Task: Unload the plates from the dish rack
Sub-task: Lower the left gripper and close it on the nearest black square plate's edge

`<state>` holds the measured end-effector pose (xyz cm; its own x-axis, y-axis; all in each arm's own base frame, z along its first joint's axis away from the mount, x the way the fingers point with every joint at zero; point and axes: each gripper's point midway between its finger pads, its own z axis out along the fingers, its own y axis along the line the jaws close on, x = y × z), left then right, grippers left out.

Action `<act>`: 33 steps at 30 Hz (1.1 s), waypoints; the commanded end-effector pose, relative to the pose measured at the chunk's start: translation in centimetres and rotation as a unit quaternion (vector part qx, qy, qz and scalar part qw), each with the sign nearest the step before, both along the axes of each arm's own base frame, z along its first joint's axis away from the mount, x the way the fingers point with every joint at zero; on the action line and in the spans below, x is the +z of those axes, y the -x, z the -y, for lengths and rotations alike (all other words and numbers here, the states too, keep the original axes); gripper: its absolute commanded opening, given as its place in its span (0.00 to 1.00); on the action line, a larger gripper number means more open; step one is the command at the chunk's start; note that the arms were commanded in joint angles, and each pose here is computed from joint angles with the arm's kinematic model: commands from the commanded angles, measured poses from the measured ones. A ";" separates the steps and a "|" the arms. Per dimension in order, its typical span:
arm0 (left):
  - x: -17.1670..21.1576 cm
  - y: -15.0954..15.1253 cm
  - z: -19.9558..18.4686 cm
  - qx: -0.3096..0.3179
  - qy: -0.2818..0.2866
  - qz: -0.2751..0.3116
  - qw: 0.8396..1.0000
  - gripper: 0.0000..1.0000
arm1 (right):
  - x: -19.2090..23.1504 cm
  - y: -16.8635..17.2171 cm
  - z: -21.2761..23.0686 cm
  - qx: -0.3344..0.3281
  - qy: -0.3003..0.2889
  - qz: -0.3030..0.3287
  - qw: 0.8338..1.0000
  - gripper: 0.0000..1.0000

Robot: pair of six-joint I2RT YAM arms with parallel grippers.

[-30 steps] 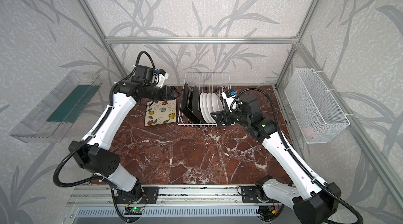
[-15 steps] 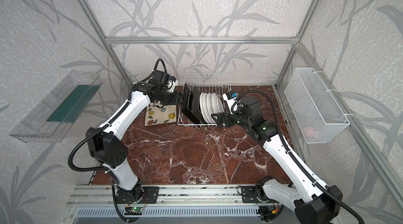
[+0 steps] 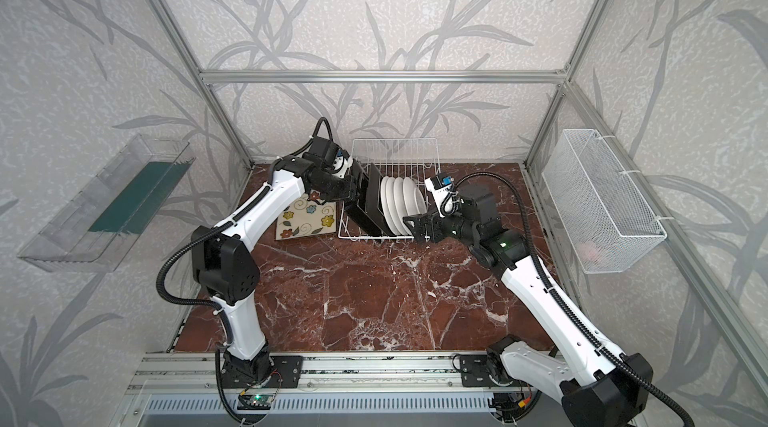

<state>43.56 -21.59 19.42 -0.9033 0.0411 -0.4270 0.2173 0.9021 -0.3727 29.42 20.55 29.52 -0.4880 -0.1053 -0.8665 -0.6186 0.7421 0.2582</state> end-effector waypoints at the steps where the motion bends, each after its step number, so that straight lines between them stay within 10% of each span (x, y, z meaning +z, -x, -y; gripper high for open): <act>1: 0.2 -0.6 0.5 -0.006 0.001 0.004 1.000 0.52 | 0.3 0.2 -0.1 0.003 0.002 0.010 1.000 0.99; 33: -1.6 -0.4 1.6 -0.003 0.029 -0.038 0.999 0.33 | -0.2 0.4 -0.3 0.014 0.006 0.007 1.000 0.99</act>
<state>43.90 -22.92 18.81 -0.9200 0.0314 -0.3906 0.2135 0.8759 -0.4326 29.41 20.57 29.51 -0.4794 -0.1163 -0.8699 -0.6264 0.7396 0.2463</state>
